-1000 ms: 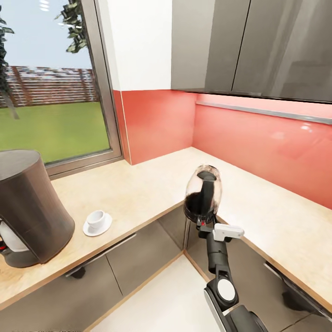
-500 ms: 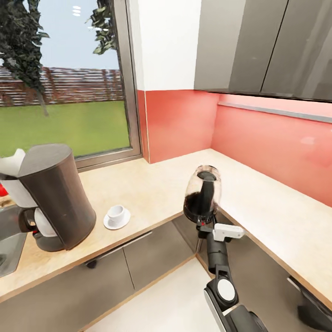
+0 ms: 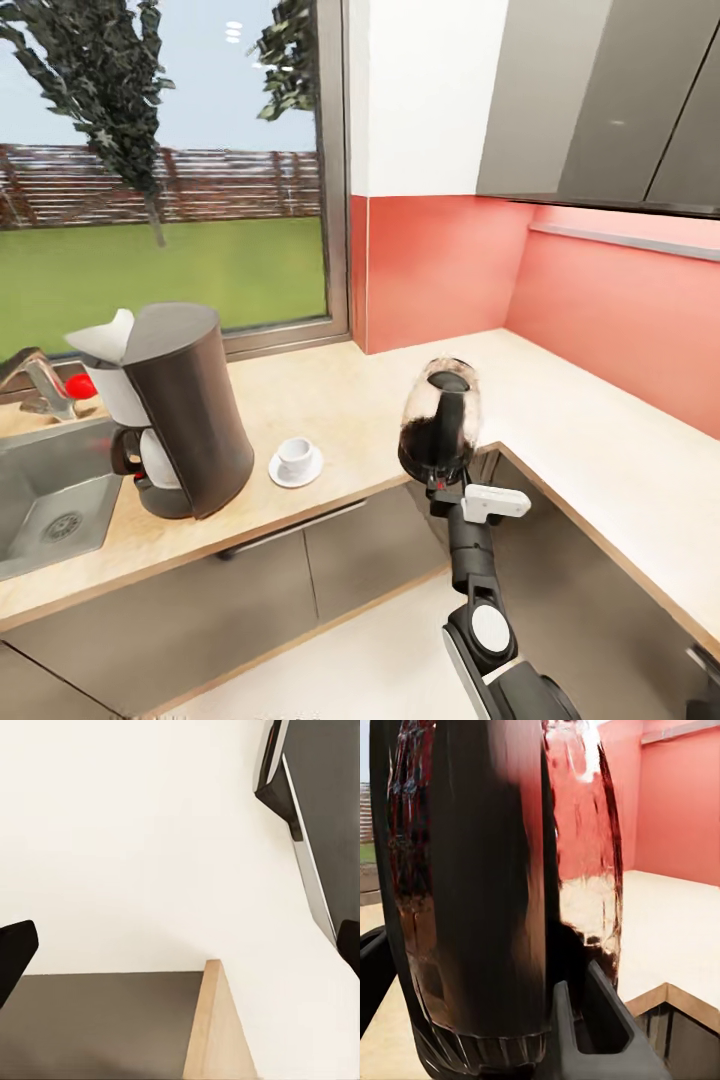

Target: Set up a coffee station on the kitchen countertop: keep the coffee maker on the countertop, move the bottle of coffee from the kitchen shelf to the counter next to the coffee maker, place a paper coffee filter on top of the coffee maker, put the saucer next to the coffee maker with the coffee cup on the saucer, and place the electric kettle next to the coffee maker.

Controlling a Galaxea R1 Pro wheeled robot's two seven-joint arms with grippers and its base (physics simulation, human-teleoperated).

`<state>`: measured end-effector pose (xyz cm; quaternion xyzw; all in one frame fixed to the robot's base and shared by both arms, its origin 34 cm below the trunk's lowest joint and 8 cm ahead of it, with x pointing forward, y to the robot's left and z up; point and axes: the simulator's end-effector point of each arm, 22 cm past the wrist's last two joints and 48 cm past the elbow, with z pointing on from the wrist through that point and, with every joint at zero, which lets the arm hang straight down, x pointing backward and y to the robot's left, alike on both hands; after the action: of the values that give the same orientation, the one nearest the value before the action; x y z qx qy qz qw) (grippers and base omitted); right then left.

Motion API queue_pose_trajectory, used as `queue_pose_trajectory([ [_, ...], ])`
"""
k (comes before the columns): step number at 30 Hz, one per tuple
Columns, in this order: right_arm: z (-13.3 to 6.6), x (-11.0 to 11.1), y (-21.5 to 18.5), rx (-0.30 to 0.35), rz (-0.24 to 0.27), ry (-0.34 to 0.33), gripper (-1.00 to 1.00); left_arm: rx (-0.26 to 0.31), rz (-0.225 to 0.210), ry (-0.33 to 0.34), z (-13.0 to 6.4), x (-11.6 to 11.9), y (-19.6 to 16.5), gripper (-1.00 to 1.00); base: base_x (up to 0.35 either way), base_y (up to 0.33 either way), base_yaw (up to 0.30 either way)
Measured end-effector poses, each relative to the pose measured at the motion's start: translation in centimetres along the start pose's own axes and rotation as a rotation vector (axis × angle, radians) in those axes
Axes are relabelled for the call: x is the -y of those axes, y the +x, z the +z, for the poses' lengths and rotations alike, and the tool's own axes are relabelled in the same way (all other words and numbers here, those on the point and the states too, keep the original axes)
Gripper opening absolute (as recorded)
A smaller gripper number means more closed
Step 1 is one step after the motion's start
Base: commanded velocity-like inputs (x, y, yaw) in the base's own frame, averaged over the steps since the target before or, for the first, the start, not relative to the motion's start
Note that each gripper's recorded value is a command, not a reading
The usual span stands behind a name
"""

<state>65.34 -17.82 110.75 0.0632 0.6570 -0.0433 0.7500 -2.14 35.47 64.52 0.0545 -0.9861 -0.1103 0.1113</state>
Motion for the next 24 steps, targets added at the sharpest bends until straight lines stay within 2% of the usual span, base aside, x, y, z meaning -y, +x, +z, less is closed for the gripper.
queue_pose_trajectory([
  [12, 0.00, 0.02, -0.13, 0.003, 0.001, 0.000, -1.00, -0.002, 0.002, -0.001, 0.00, -0.01, 0.05, 1.00, 0.012, -0.004, 0.035],
  [17, -0.02, 0.02, -0.14, 0.003, 0.001, 0.000, -1.00, -0.002, 0.002, 0.000, 0.00, -0.01, 0.06, 1.00, 0.201, -0.142, 0.031],
  [24, -0.02, 0.01, -0.12, 0.003, 0.001, 0.000, -1.00, -0.002, 0.000, -0.002, 0.01, -0.12, 0.06, 1.00, 0.238, -0.186, 0.241],
])
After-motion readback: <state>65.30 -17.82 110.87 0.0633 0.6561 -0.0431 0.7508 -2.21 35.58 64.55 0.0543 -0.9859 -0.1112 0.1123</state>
